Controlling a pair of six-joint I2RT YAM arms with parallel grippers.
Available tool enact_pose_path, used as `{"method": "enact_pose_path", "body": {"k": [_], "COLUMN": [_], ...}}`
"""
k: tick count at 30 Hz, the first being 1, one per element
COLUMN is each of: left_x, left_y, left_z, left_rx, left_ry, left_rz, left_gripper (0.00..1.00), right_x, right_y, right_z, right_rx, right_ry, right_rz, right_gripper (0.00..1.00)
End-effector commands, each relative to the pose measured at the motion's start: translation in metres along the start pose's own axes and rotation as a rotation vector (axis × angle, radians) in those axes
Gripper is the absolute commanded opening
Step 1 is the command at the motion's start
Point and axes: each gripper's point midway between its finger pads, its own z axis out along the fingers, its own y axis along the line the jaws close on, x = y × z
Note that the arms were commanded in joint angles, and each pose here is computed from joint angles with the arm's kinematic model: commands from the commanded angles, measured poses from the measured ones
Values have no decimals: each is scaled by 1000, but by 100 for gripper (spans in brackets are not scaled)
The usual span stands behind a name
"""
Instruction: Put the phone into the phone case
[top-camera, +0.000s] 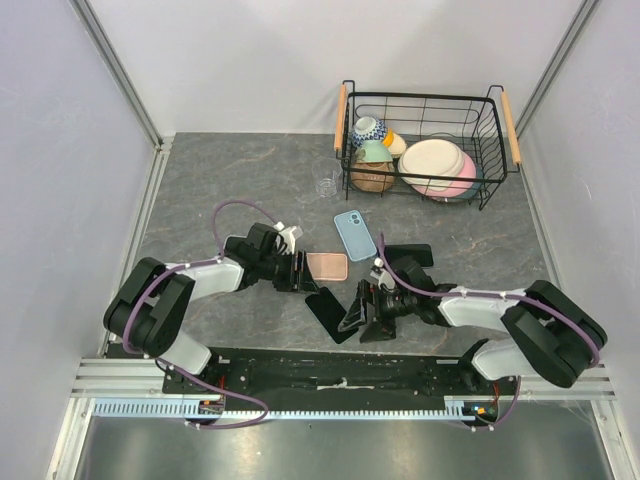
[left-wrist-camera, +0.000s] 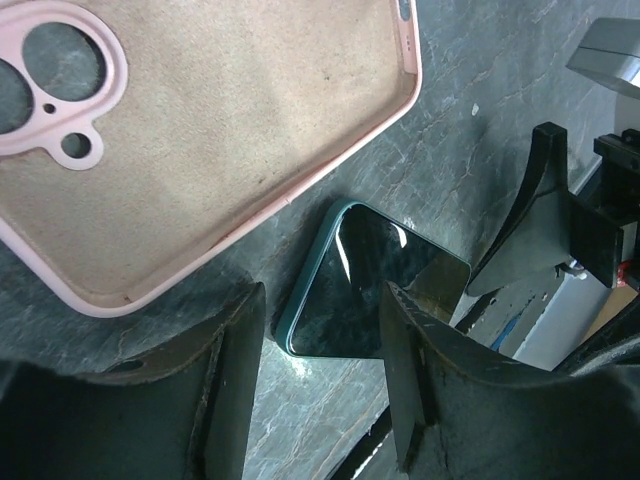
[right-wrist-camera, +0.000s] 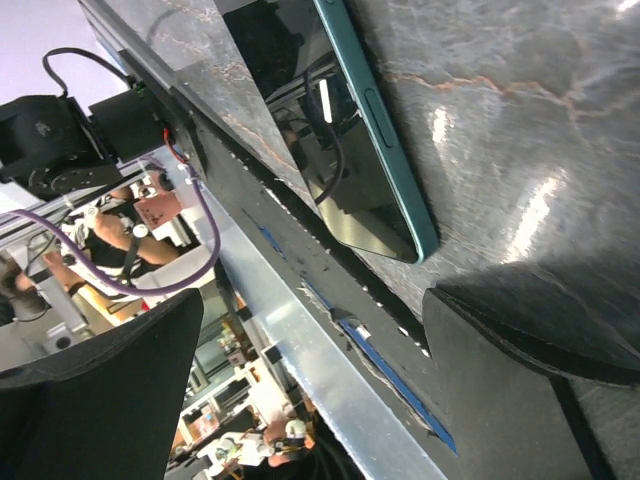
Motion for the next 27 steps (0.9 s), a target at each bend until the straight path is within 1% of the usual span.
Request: {"method": "enact_pose_path", "body": {"k": [1, 5, 7, 11, 14, 15, 16, 19, 21, 27], "left_x": [-4, 3, 5, 11, 16, 16, 19, 22, 24, 29], "left_y": [-3, 0, 0, 0, 0, -1, -1, -4, -8, -13], "left_z": [3, 6, 6, 5, 4, 5, 5, 6, 6, 9], "left_rx": [-4, -11, -16, -17, -17, -6, -5, 20, 46, 75], "left_ry": [4, 24, 27, 34, 34, 30, 33, 34, 39, 47], "left_rz": [32, 20, 17, 16, 9, 9, 0, -8, -8, 0], "left_gripper": [56, 56, 56, 56, 56, 56, 56, 56, 56, 55], "right_x": [-3, -13, -22, -45, -68, -74, -84, -100, -106, -106], "right_y": [15, 14, 16, 6, 2, 1, -1, -4, -3, -21], "right_z": [7, 14, 16, 17, 7, 3, -3, -15, -18, -21], "right_rx": [-78, -62, -52, 2, 29, 51, 69, 109, 110, 168], "right_ry": [5, -9, -28, -67, -126, -135, -173, -221, -237, -212], "right_rz": [17, 10, -7, -47, -57, -90, -98, -132, -141, -128], "right_gripper": [98, 98, 98, 98, 98, 98, 98, 98, 98, 98]}}
